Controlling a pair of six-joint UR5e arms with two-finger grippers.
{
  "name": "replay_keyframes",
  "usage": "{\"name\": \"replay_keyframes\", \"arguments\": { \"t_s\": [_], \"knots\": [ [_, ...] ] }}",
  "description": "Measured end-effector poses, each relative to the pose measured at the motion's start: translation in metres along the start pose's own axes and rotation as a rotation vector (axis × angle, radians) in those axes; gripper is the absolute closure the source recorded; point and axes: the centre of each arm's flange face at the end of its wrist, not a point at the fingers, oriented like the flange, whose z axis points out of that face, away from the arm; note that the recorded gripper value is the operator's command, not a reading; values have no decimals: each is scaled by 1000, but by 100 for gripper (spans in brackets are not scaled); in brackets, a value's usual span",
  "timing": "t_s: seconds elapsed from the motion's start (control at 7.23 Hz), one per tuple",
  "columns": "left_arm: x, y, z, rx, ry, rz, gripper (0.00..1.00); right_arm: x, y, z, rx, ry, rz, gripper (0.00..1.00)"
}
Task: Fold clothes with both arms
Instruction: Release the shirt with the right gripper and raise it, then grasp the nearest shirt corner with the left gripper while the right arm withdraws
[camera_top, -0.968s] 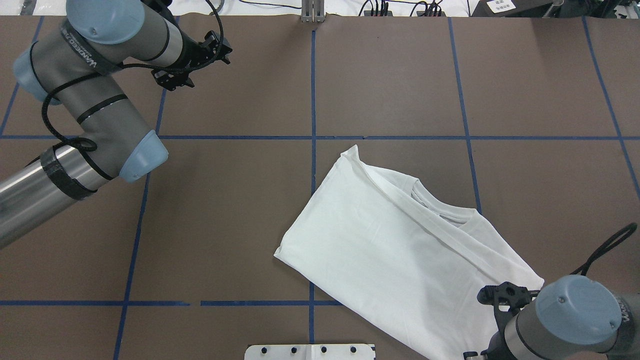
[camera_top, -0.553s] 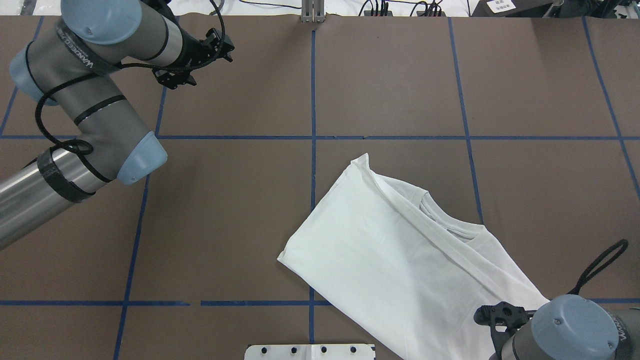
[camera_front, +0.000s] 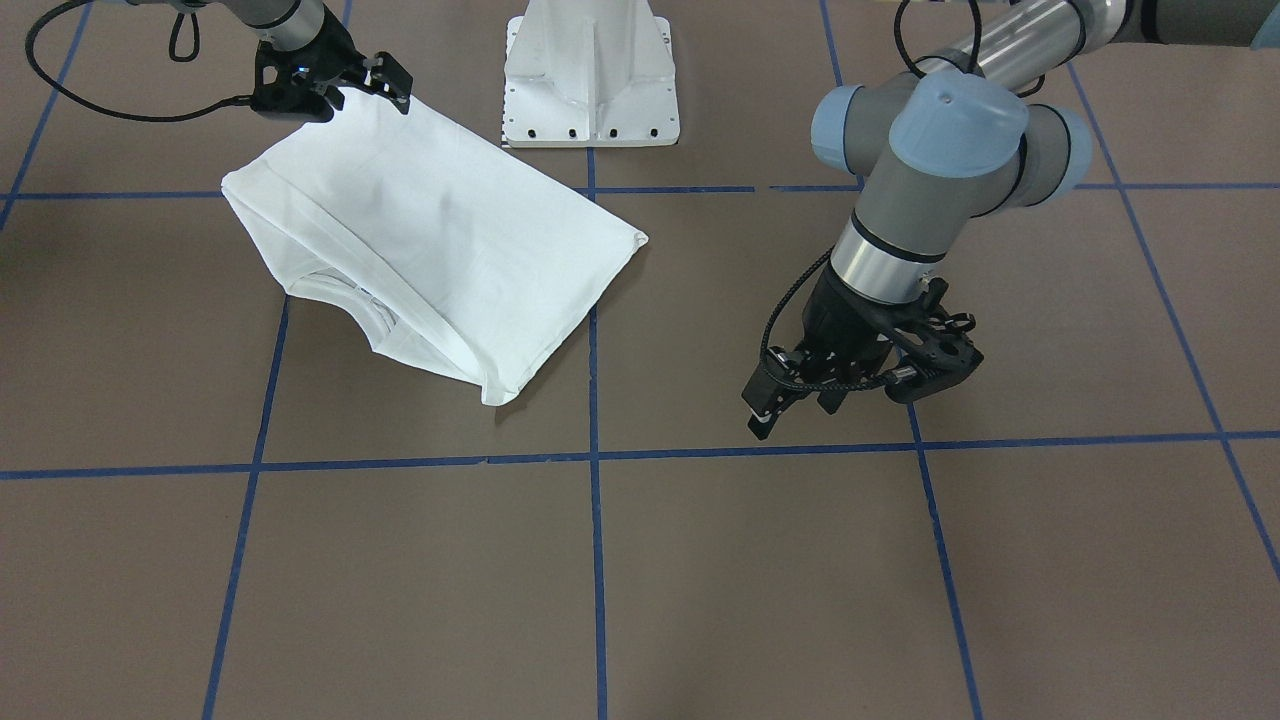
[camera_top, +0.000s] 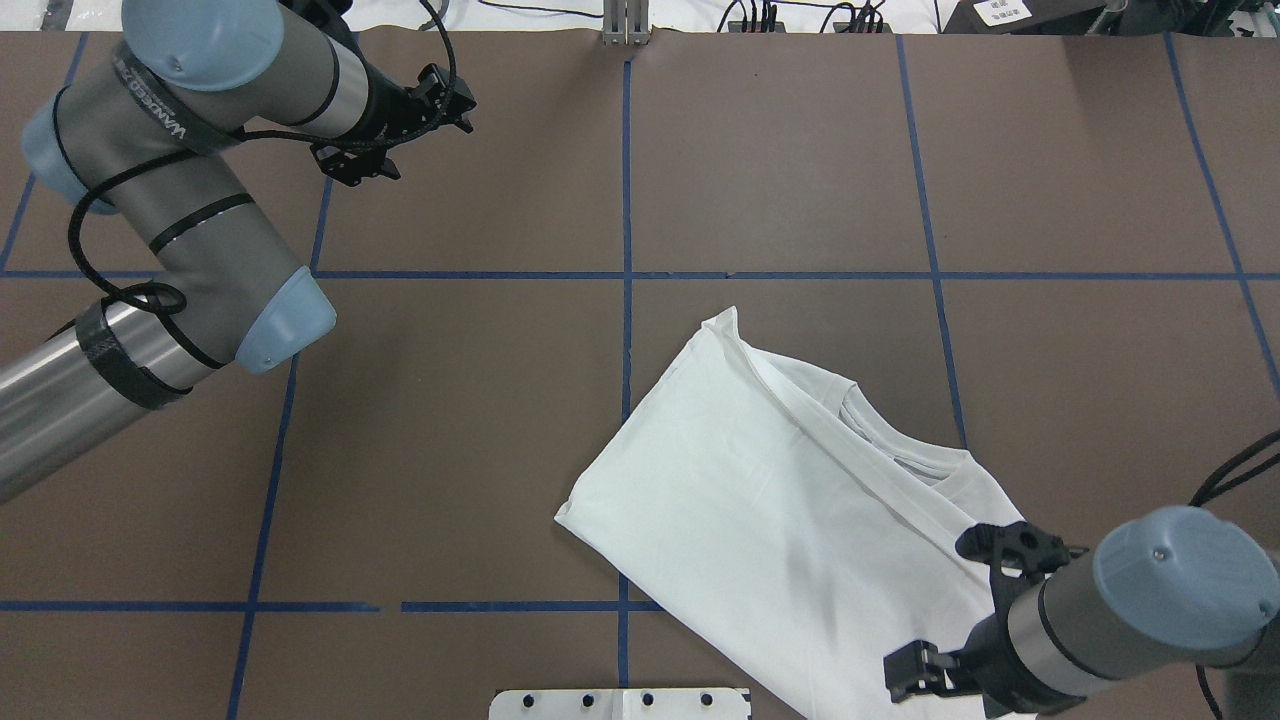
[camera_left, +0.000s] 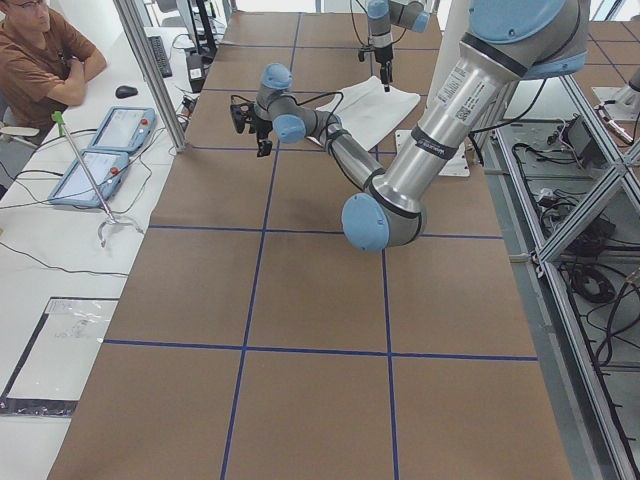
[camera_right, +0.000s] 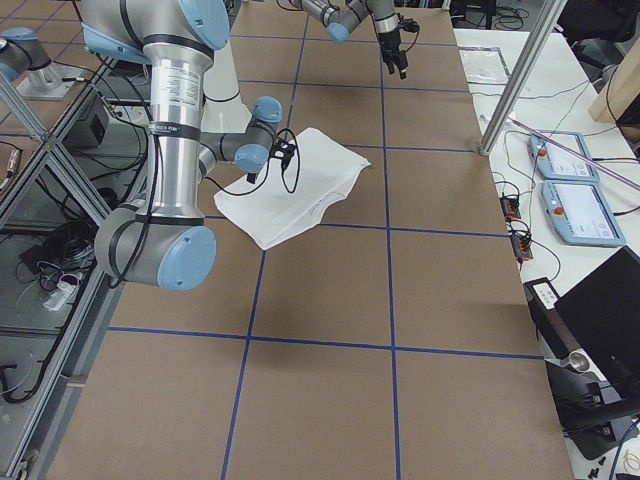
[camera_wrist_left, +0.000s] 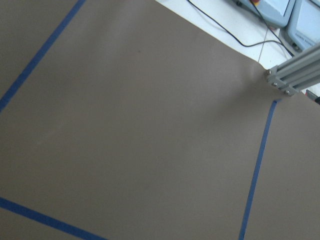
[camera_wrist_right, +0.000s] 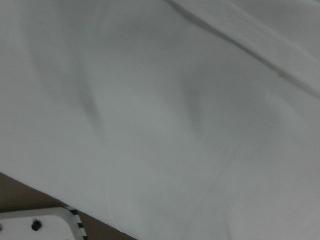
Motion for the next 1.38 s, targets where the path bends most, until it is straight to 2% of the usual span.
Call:
{"name": "replay_keyframes", "arguments": {
  "t_s": [0.14,0.28,0.41,0.55,0.83,0.97,1.24,1.38],
  "knots": [
    [1,42,13,-73,-4,1,1,-19,-35,-36,93,-81,30,0],
    [-2,88,26,-140,-16,-27,1,-30,-63,-68,172,-141,52,0],
    [-2,138,38,-204,-32,-66,1,-39,-87,-94,233,-186,71,0],
    [-4,182,48,-256,-53,-94,1,-45,-103,-111,271,-214,83,0],
    [-21,251,68,-325,-102,-91,1,-54,-115,-124,300,-239,89,0],
    [-26,270,73,-342,-116,-82,2,-56,-117,-126,304,-244,88,0],
    [-30,288,78,-356,-131,-71,3,-56,-119,-125,306,-244,90,0],
    [-33,294,82,-362,-139,-68,7,-56,-119,-126,306,-243,91,0]
  ]
}}
